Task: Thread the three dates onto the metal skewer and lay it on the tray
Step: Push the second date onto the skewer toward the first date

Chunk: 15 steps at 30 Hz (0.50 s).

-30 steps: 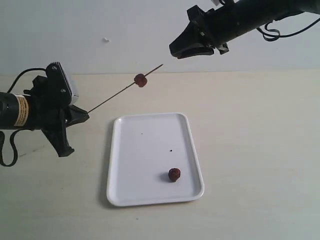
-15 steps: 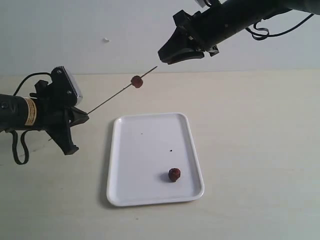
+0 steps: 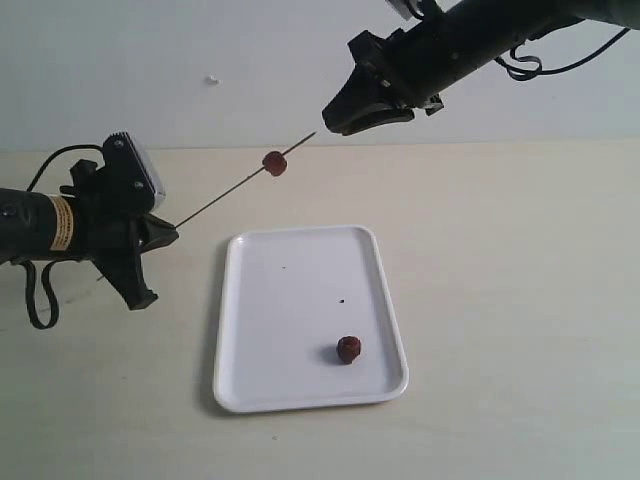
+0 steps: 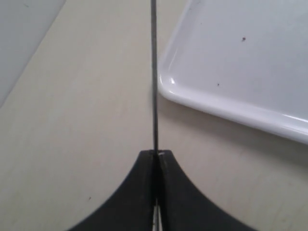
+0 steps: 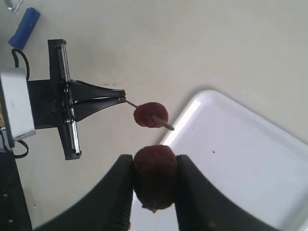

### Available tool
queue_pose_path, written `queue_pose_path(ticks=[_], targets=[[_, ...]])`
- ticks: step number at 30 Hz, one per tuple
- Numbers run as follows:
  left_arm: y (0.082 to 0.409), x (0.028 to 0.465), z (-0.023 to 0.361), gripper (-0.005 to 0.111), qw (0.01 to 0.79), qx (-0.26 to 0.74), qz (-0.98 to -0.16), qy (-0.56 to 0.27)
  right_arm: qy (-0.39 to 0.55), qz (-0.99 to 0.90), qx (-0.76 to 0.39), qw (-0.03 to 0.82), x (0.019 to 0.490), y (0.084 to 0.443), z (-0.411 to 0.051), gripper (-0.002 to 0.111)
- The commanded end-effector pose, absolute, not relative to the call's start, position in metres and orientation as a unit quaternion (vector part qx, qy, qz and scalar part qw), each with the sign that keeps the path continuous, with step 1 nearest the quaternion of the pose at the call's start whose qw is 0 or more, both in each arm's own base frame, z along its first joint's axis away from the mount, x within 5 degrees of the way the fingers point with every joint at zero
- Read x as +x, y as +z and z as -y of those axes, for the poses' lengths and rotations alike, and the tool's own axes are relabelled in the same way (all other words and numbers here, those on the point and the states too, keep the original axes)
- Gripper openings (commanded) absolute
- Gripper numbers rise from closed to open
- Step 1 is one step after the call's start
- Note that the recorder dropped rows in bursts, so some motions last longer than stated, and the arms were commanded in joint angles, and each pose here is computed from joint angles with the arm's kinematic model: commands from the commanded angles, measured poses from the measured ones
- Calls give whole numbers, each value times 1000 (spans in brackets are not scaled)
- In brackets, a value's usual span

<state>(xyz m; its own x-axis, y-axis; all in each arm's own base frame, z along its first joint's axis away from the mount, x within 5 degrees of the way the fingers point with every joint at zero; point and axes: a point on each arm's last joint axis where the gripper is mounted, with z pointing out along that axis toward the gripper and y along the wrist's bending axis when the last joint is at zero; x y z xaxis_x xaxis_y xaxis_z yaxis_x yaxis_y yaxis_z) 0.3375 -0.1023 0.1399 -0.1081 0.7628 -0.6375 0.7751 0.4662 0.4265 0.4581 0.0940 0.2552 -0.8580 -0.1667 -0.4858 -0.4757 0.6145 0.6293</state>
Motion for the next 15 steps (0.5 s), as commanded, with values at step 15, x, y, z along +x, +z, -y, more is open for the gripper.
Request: queue_pose_path(ticks=[15], targets=[[143, 334, 114, 0, 447, 539, -713, -39, 411, -872, -181, 194, 462, 249, -95, 27]])
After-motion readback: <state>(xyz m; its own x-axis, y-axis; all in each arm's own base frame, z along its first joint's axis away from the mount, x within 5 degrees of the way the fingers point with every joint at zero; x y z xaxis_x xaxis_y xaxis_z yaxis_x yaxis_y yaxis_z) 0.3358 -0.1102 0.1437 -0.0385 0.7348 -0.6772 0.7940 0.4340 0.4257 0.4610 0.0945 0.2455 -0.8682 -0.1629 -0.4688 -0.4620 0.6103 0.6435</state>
